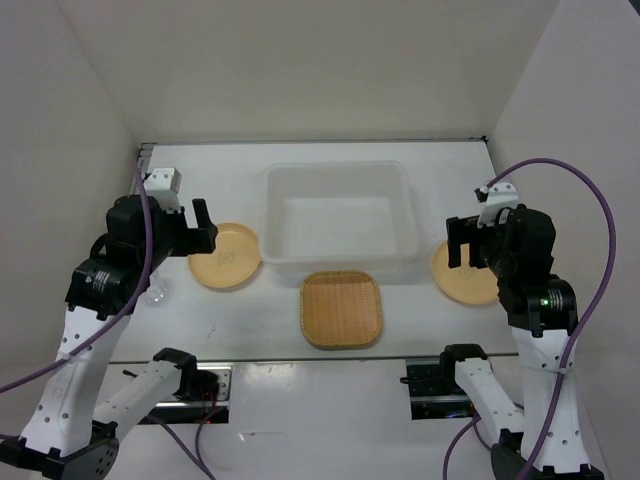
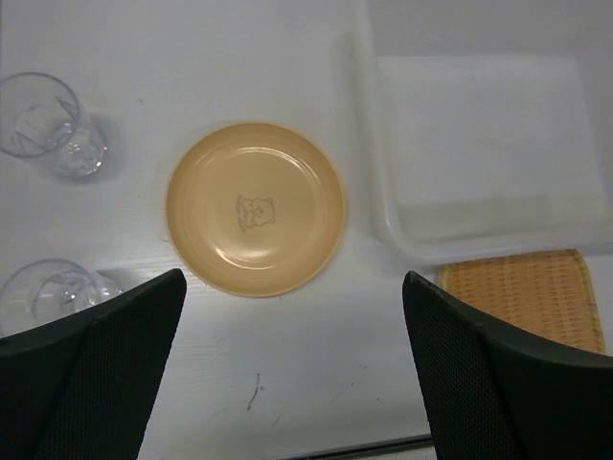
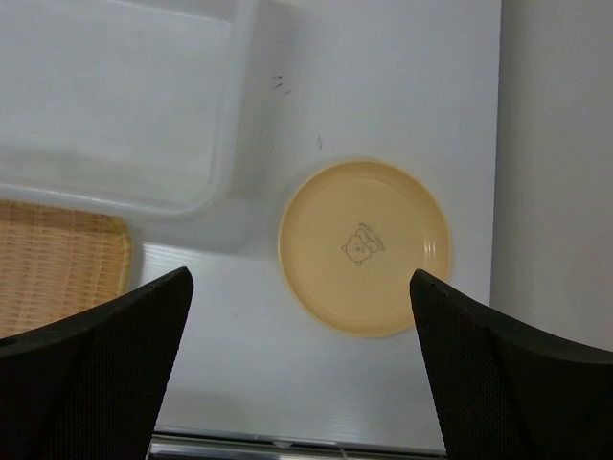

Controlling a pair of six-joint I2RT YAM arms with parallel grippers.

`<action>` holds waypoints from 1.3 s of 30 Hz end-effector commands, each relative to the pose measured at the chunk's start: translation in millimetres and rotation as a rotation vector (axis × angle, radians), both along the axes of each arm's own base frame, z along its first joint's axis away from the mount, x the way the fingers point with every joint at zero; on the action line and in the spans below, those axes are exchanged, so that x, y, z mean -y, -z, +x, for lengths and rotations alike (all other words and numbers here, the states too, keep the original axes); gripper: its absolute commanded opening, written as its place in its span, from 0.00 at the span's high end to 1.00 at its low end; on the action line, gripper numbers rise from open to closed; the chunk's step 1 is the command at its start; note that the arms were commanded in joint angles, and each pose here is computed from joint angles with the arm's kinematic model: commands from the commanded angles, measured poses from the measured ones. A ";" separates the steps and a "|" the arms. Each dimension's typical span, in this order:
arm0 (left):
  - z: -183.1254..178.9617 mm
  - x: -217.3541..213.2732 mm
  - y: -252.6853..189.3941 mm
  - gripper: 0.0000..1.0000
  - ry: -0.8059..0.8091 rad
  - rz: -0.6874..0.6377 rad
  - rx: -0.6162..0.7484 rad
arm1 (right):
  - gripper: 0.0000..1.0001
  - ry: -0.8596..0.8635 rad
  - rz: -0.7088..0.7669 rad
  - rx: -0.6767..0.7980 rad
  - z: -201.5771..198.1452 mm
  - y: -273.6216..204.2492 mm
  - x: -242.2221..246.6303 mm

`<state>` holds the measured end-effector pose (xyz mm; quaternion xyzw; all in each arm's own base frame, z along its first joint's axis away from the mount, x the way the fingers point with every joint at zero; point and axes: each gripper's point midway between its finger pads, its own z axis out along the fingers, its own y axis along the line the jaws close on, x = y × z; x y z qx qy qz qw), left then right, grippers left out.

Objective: Place the mixed dishes into the plastic bin

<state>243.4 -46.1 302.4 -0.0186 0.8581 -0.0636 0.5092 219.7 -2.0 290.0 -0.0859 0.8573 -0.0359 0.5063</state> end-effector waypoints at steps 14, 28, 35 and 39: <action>-72.3 122.0 108.8 0.00 0.406 -0.582 -0.415 | 0.02 -0.135 -0.034 -0.023 -7.6 3.9 -14.3; -80.8 148.4 147.8 0.00 0.406 -0.654 -0.583 | 1.00 -0.788 -0.413 -0.128 -10.6 50.8 -59.2; -75.8 176.3 164.6 0.00 0.424 -0.688 -0.637 | 1.00 -1.095 -0.678 0.071 -18.0 75.5 -72.7; -69.7 185.7 175.7 0.00 0.392 -0.593 -0.688 | 1.00 -1.235 -0.786 0.175 -28.4 91.9 -82.1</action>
